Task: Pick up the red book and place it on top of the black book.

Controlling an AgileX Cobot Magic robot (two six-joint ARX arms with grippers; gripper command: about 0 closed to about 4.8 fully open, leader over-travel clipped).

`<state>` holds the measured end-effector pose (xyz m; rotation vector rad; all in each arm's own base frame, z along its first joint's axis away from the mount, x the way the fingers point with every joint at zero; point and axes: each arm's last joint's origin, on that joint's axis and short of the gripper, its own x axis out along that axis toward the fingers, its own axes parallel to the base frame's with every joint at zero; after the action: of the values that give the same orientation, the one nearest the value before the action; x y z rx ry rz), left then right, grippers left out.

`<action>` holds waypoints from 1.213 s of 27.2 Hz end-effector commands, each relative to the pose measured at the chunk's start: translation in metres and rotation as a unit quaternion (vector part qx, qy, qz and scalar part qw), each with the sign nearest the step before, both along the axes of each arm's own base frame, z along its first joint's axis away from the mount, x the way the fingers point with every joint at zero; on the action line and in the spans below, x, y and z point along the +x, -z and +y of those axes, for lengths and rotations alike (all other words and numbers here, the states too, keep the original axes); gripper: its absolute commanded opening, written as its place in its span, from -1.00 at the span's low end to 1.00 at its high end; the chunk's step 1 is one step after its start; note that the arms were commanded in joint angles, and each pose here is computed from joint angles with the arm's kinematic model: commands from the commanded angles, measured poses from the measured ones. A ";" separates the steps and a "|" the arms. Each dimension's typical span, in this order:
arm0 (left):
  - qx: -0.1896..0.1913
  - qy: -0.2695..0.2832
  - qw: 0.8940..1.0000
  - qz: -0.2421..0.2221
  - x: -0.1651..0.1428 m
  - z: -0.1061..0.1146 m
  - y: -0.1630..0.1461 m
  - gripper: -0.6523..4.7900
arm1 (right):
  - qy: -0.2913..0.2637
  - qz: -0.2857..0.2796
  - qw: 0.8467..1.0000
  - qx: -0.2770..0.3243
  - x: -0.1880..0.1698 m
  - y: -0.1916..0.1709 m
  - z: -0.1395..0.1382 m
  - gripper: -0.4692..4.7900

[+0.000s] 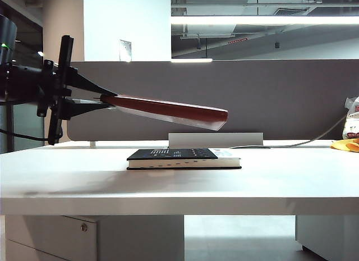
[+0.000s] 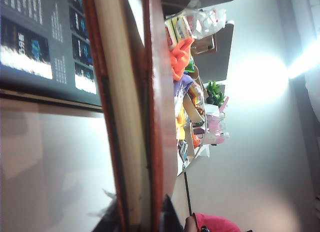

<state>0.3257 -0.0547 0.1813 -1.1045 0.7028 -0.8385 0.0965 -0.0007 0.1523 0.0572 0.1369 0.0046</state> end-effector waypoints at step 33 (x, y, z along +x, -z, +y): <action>-0.002 0.017 1.000 -0.015 0.063 -0.013 0.010 -0.78 | 0.001 -0.004 1.000 0.000 0.000 0.000 0.000 -0.50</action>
<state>0.3855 -0.0679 0.1591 -1.1201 0.7622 -0.8258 0.0965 -0.0008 0.1523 0.0572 0.1369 0.0039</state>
